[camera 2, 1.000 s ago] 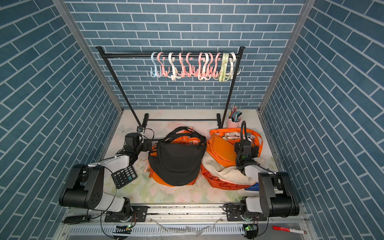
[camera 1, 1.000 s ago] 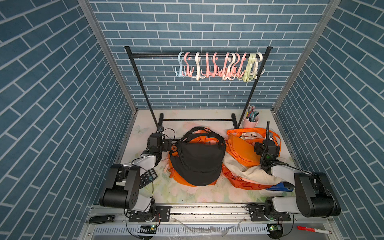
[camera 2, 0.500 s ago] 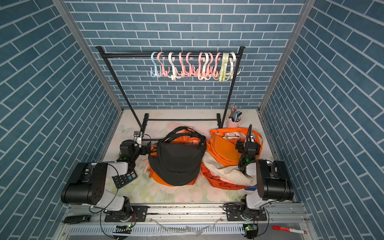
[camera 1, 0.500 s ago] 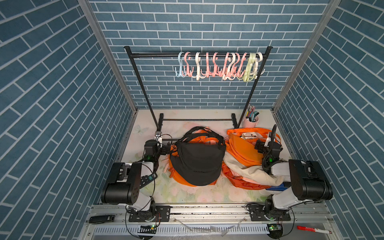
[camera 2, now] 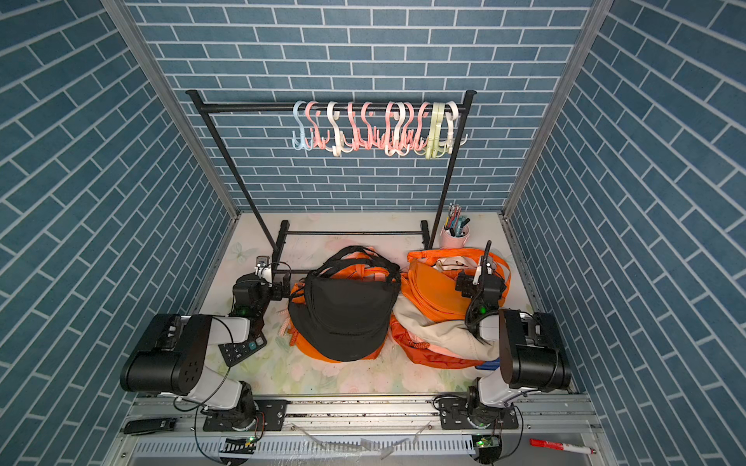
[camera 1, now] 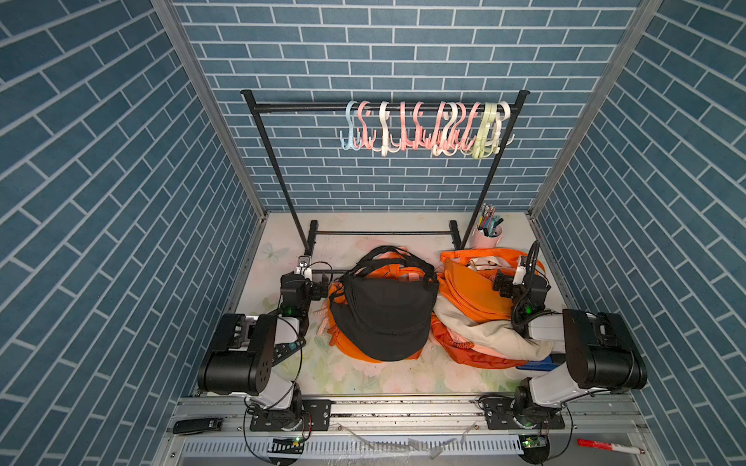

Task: Take the bag off the hook
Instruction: Reset both arms

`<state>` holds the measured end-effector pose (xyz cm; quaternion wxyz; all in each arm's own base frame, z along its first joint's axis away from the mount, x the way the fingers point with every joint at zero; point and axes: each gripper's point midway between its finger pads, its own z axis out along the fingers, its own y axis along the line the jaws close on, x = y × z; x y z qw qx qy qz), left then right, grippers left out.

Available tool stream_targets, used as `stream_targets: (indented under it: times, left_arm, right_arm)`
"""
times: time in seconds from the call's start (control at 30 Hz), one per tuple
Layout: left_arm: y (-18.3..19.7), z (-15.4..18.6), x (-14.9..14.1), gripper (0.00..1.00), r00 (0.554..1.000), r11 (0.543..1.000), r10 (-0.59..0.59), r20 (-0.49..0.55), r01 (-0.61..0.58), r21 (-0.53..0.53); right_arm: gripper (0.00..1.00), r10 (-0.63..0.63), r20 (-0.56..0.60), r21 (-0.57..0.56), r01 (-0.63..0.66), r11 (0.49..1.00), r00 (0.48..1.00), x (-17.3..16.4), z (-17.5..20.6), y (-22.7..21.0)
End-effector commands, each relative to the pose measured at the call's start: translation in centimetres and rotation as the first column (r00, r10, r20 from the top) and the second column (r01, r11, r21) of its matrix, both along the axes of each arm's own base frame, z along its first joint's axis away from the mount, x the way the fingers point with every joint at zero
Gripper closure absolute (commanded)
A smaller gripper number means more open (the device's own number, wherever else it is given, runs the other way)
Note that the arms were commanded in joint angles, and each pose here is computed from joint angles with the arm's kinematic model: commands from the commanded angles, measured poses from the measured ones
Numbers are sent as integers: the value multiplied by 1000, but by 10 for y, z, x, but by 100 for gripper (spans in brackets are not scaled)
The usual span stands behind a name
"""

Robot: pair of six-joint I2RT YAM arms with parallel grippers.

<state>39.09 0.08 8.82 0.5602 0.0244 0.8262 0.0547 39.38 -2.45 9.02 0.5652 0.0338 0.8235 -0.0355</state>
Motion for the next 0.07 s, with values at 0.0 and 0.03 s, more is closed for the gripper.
stream_targets:
  times: [0.0,0.03]
  left_arm:
    - [3,6,4,1,1000,1000,14,23,-13,-2]
    - [3,6,4,1,1000,1000,14,22,-14,-2]
  right_arm:
    - [1,62,-19,5,-62,998,998,2,-3,9]
    - [1,61,-19,4,-61,998,998,1,-3,9]
